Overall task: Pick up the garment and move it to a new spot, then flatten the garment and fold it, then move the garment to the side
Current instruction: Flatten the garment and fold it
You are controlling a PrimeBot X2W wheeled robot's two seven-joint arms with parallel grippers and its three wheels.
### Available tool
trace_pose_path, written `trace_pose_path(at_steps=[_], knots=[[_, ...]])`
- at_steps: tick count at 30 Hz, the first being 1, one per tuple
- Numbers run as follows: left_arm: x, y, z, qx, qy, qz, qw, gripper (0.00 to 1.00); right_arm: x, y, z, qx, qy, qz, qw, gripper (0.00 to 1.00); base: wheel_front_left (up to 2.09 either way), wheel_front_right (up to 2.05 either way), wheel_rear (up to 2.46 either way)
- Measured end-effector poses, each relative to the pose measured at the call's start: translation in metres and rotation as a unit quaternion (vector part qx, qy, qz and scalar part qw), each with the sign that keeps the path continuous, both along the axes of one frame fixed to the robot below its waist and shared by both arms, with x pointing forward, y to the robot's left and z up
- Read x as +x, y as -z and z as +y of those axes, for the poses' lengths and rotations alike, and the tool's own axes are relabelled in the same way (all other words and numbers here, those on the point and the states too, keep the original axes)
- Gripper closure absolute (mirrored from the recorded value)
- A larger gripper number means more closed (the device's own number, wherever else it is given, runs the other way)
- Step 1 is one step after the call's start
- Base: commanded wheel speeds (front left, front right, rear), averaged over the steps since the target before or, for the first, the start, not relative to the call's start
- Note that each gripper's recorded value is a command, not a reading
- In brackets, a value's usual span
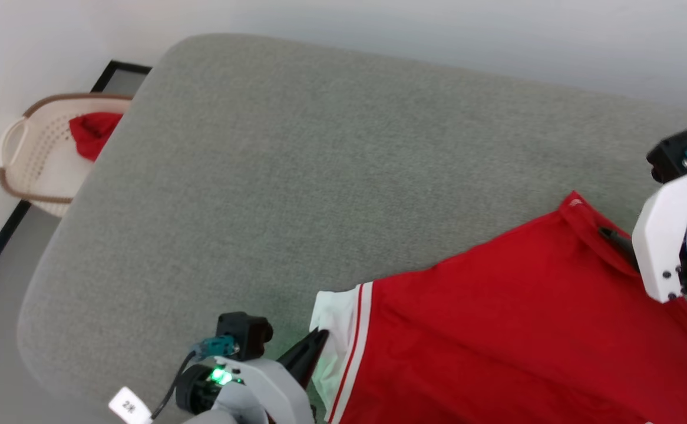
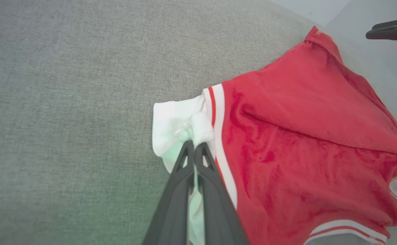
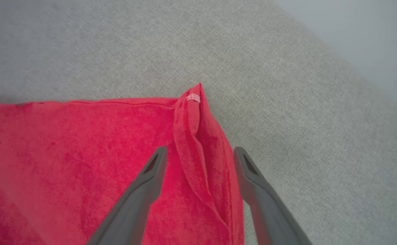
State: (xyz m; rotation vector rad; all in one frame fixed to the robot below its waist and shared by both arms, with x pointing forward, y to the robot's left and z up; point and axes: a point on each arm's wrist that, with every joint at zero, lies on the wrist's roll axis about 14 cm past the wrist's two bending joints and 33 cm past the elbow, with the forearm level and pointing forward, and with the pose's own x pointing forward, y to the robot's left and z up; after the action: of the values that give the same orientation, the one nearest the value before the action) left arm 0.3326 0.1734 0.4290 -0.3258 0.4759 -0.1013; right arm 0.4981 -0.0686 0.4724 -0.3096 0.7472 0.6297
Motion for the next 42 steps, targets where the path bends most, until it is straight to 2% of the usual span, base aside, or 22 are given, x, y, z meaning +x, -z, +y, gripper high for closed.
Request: trace_pose_path(at_steps=[8, 17, 18, 19, 20, 24, 29, 36, 42], knots=[[0.005, 0.007, -0.001, -0.007, -0.005, 0.007, 1.000, 1.00, 0.026, 0.030, 0.014, -0.069, -0.025, 0.050, 0.996, 0.00, 0.00, 0.00, 0.00], [0.002, 0.020, 0.009, -0.008, -0.029, 0.021, 0.999, 1.00, 0.032, 0.074, 0.024, -0.119, -0.040, 0.125, 0.984, 0.00, 0.00, 0.00, 0.00], [0.002, 0.021, 0.010, -0.008, -0.032, 0.023, 0.999, 1.00, 0.032, 0.077, 0.024, -0.125, -0.039, 0.134, 0.982, 0.51, 0.00, 0.00, 0.00], [0.001, 0.022, 0.011, -0.008, -0.034, 0.024, 0.999, 1.00, 0.033, 0.079, 0.024, -0.130, -0.039, 0.142, 0.981, 0.86, 0.00, 0.00, 0.00], [0.000, 0.023, 0.013, -0.007, -0.036, 0.026, 0.999, 1.00, 0.033, 0.082, 0.024, -0.137, -0.039, 0.149, 0.979, 1.00, 0.00, 0.00, 0.00], [-0.002, 0.025, 0.016, -0.007, -0.042, 0.029, 0.999, 1.00, 0.033, 0.086, 0.025, -0.152, -0.042, 0.168, 0.973, 1.00, 0.00, 0.00, 0.00], [-0.001, 0.027, 0.016, -0.008, -0.043, 0.030, 0.999, 1.00, 0.035, 0.088, 0.025, -0.144, -0.031, 0.182, 0.972, 1.00, 0.00, 0.00, 0.00], [0.007, 0.023, 0.016, -0.011, -0.037, 0.024, 0.999, 1.00, 0.043, 0.078, 0.023, -0.128, -0.012, 0.173, 0.976, 1.00, 0.00, 0.00, 0.00], [0.024, -0.003, 0.025, -0.006, -0.014, 0.008, 1.000, 1.00, 0.053, 0.051, 0.024, -0.092, 0.006, 0.146, 0.985, 1.00, 0.00, 0.00, 0.00]])
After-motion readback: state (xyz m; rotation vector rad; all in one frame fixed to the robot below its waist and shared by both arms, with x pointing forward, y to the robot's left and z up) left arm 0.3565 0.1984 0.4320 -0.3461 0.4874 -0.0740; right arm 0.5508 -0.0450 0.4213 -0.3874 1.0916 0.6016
